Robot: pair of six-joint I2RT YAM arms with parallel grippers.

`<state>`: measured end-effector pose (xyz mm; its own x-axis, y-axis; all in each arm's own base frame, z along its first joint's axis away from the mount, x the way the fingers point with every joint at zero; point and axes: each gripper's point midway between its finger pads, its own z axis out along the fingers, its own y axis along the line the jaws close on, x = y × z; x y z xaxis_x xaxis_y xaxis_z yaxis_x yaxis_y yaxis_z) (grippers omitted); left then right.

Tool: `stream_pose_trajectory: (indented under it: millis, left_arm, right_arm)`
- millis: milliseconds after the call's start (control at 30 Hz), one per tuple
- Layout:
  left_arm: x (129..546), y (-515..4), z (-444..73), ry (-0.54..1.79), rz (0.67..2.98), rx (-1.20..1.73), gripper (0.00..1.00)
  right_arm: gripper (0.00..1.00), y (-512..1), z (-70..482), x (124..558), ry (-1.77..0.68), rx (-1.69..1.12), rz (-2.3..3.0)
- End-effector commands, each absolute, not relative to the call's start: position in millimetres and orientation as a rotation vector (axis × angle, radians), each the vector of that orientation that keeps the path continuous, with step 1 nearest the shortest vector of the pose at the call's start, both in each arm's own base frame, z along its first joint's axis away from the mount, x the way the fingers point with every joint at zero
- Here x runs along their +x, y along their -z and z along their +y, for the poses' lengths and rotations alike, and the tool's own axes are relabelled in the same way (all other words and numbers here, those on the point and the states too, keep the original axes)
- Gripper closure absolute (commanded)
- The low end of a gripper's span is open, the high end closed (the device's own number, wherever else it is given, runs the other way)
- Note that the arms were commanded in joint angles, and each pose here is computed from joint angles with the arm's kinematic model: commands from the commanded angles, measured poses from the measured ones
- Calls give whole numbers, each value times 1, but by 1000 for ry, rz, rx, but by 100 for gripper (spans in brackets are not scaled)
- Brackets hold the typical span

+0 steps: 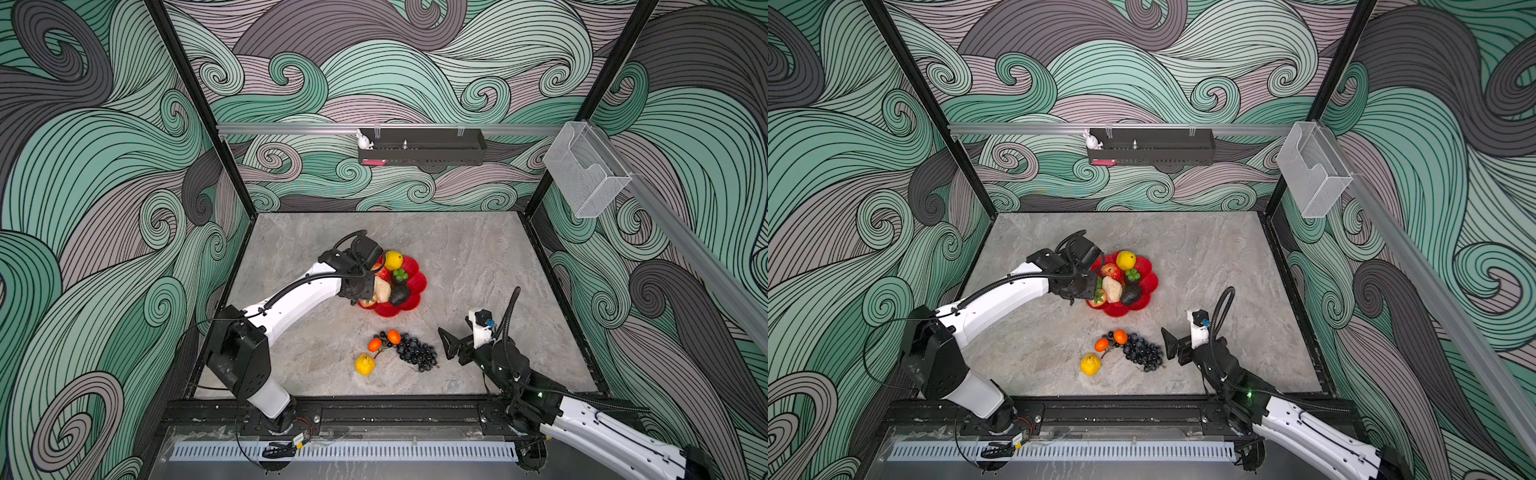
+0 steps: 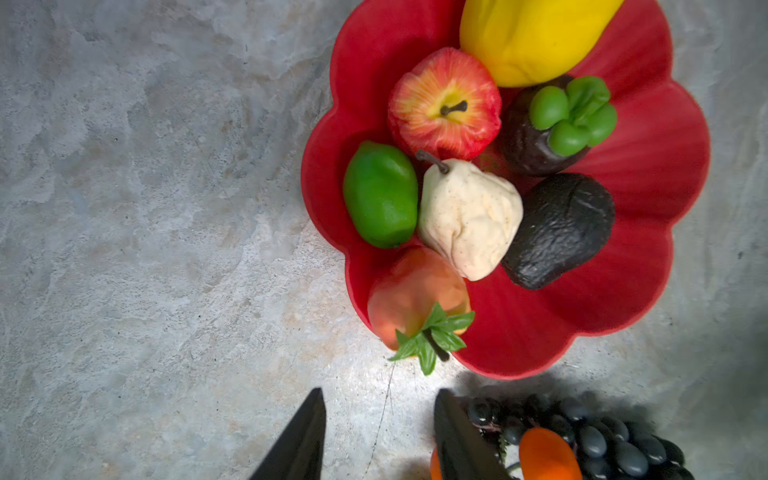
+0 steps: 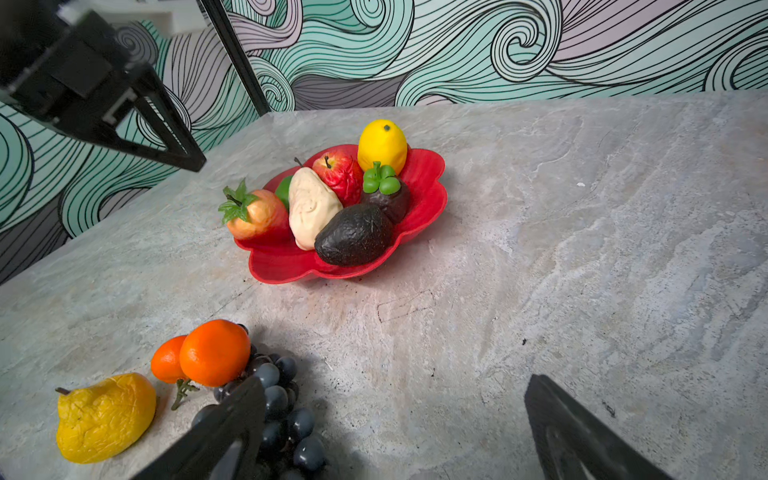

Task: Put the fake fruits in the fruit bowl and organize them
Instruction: 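Withdraw the left gripper while the right gripper reaches to the yellow lemon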

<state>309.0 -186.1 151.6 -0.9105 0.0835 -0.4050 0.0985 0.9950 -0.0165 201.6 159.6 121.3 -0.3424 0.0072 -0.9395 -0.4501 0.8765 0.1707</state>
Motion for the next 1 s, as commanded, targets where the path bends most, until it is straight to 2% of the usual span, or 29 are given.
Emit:
stream_pose_trajectory:
  millis: [0,267,433,600,700,800,900,967]
  left_arm:
    - [306,-151,-185,83,2722,140,53]
    - [297,-153,-187,150,2710,159,56]
    - [286,-196,-168,205,2541,122,56]
    - [266,-247,-125,183,2281,62,51]
    - [246,-281,-94,169,2126,12,43]
    - [226,-308,-68,146,2012,-10,40]
    - [207,-327,-61,174,1910,72,39]
    - [197,-333,-52,179,1852,76,35]
  right_arm:
    - [3,-145,168,204,-542,-315,1838]
    - [7,-142,178,201,-570,-347,1915]
    - [13,-146,198,188,-667,-447,1986]
    - [14,-151,227,170,-719,-589,2058]
    - [14,-153,253,154,-726,-721,2067]
    - [14,-150,284,137,-740,-852,2079]
    - [12,-143,314,121,-753,-986,2085]
    - [9,-136,331,113,-741,-1068,2083]
